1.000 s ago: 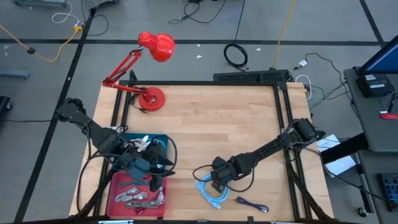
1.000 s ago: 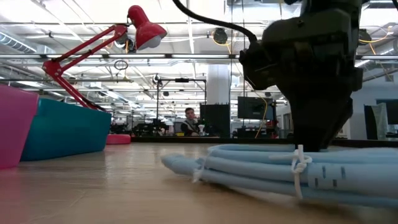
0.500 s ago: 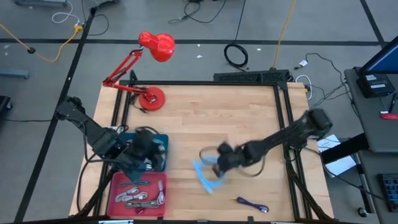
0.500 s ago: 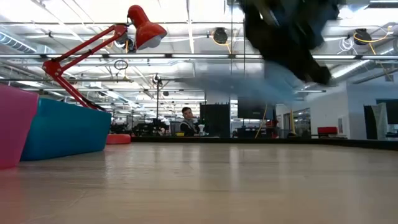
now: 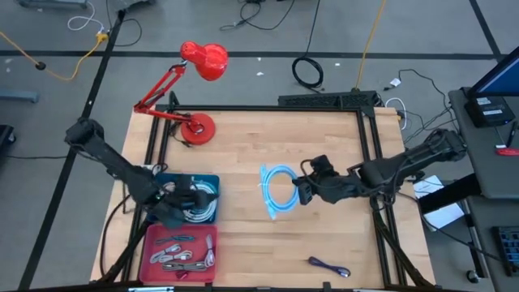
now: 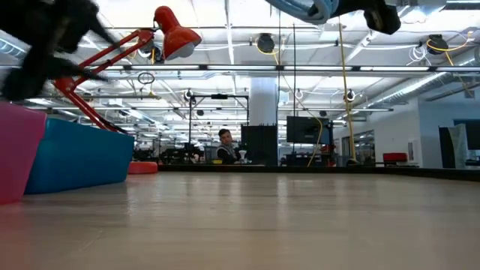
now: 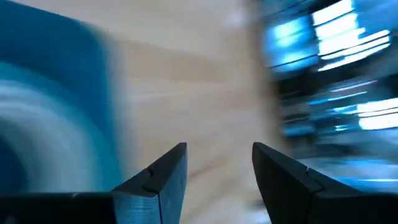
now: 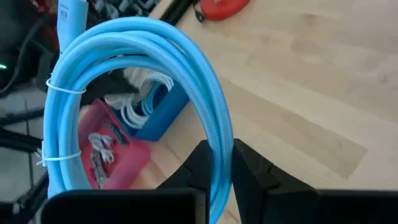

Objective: Pick & Place USB Port
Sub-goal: Put the blue HDMI cable into the blue bin

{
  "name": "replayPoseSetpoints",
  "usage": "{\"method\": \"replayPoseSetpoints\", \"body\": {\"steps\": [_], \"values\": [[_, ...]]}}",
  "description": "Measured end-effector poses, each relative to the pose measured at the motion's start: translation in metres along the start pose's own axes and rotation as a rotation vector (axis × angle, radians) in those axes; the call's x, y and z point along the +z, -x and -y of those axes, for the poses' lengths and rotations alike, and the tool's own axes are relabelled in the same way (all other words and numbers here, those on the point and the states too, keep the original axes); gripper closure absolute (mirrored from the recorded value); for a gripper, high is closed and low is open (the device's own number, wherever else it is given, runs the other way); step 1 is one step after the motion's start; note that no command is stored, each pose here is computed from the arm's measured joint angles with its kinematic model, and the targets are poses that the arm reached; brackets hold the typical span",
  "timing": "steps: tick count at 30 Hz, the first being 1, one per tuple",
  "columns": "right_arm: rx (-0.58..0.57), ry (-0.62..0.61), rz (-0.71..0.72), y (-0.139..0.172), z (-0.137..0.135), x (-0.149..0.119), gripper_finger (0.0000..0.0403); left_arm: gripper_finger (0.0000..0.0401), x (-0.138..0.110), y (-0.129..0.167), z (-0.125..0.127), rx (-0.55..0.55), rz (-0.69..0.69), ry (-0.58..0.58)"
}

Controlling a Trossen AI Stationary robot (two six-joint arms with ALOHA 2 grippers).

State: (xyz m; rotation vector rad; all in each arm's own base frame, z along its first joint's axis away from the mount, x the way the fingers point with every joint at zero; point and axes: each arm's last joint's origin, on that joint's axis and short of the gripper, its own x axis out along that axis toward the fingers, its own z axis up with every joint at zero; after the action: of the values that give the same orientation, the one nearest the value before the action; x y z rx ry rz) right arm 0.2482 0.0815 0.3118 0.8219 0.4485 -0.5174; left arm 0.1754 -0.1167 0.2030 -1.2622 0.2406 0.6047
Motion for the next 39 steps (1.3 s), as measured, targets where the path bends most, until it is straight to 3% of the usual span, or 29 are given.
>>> {"method": "replayPoseSetpoints", "body": {"steps": [2,5,9,22,30,39], "values": [[0.003,-0.007,0.022,0.002,0.0,0.002,0.0375,0.0217,-0.001,-0.013,-0.003,-0.236,0.031,0.087],[-0.009,-0.004,0.025,-0.001,0.001,0.004,0.0375,0.0217,0.015,-0.026,0.005,-0.492,0.052,0.117],[-0.013,-0.014,0.034,-0.006,0.001,0.005,0.0375,0.0217,0.034,-0.034,0.025,-0.656,-0.016,0.087],[-0.03,-0.02,0.038,-0.017,0.003,0.011,0.0375,0.0217,0.063,-0.063,0.093,-0.603,-0.182,-0.092],[-0.035,-0.022,0.043,-0.018,0.004,0.013,0.0375,0.0217,0.066,-0.081,0.093,-0.534,-0.226,-0.101],[-0.043,-0.025,0.047,-0.019,0.005,0.015,0.0375,0.0217,0.08,-0.081,0.1,-0.615,-0.206,-0.078]]}}
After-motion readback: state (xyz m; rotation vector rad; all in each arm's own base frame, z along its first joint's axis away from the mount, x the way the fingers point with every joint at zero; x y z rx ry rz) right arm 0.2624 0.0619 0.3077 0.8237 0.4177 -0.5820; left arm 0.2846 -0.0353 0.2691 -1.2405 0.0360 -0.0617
